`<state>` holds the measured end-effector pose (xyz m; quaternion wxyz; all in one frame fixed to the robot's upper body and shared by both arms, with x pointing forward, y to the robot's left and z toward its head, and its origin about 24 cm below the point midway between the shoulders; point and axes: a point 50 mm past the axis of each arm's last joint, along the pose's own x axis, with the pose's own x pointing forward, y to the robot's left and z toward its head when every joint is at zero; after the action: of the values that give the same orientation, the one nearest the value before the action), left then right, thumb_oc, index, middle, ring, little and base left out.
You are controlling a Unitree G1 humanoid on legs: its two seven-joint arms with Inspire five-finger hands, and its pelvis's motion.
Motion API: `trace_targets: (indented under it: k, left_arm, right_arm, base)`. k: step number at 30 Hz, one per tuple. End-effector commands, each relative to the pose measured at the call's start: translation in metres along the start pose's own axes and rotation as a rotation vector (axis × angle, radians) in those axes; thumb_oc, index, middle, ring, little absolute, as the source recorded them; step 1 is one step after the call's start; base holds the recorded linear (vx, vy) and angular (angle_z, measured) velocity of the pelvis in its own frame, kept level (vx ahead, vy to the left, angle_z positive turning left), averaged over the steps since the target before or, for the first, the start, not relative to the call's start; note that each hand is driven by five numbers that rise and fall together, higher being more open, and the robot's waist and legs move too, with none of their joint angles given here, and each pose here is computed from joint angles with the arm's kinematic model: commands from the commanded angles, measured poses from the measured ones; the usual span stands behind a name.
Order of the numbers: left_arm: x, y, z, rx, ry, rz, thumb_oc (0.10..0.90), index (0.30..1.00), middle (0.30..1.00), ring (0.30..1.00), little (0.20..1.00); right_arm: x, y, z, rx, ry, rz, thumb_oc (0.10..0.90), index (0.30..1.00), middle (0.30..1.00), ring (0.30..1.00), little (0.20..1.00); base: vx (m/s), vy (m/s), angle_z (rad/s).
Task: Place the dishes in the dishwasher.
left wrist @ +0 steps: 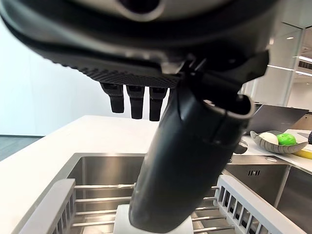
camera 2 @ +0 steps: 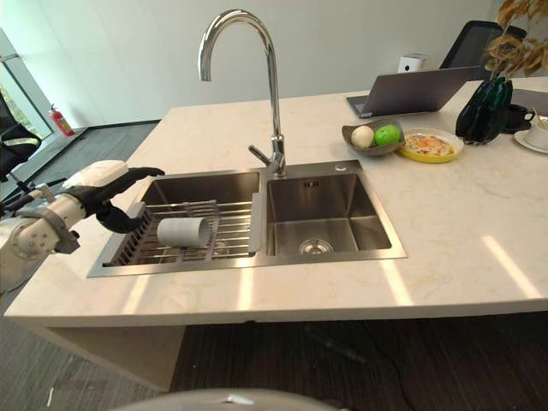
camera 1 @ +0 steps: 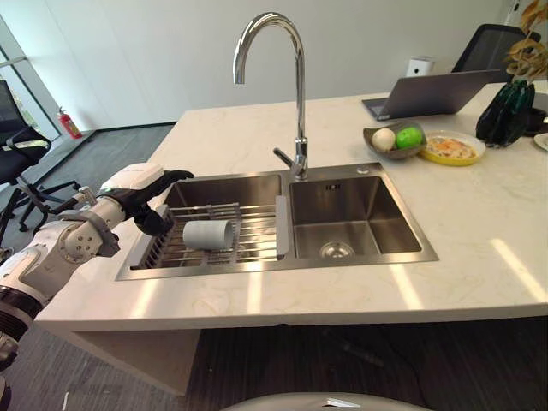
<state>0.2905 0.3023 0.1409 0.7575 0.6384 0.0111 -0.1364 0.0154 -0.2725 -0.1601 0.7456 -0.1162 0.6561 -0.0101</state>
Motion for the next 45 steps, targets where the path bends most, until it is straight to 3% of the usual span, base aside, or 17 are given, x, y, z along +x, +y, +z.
trace_targets:
  k: [1, 9, 16, 29, 45]
  left_arm:
    - [0.001, 0.066, 0.012, -0.008, -0.059, 0.254, 0.800, 0.900, 0.900, 0.900, 0.900]
    - [0.022, 0.021, 0.018, -0.066, -0.062, 0.157, 0.800, 0.900, 0.900, 0.900, 0.900]
    - [0.037, -0.001, 0.031, -0.041, -0.090, 0.132, 0.800, 0.900, 0.900, 0.900, 0.900]
    - [0.048, -0.008, 0.014, 0.166, 0.052, 0.190, 0.800, 0.900, 0.900, 0.900, 0.900]
    - [0.057, -0.037, -0.005, 0.192, 0.175, 0.061, 0.800, 0.900, 0.900, 0.900, 0.900]
  right_arm:
    - [0.004, 0.012, 0.027, -0.054, -0.070, 0.040, 0.800, 0.900, 0.900, 0.900, 0.900]
    - [0.003, 0.006, 0.027, -0.049, -0.068, 0.011, 0.800, 0.900, 0.900, 0.900, 0.900]
    - [0.003, -0.001, 0.029, -0.044, -0.076, -0.021, 0.800, 0.900, 0.900, 0.900, 0.900]
    - [0.002, -0.005, 0.032, -0.036, -0.090, -0.064, 0.800, 0.900, 0.900, 0.900, 0.900]
    - [0.003, -0.007, 0.036, -0.059, -0.085, -0.076, 0.800, 0.900, 0.900, 0.900, 0.900]
  base:
    - [-0.04, -0.011, 0.01]
    - [-0.04, -0.015, -0.02]
    - [0.00, 0.000, 0.00]
    - [-0.01, -0.007, -0.02]
    - [0.00, 0.000, -0.03]
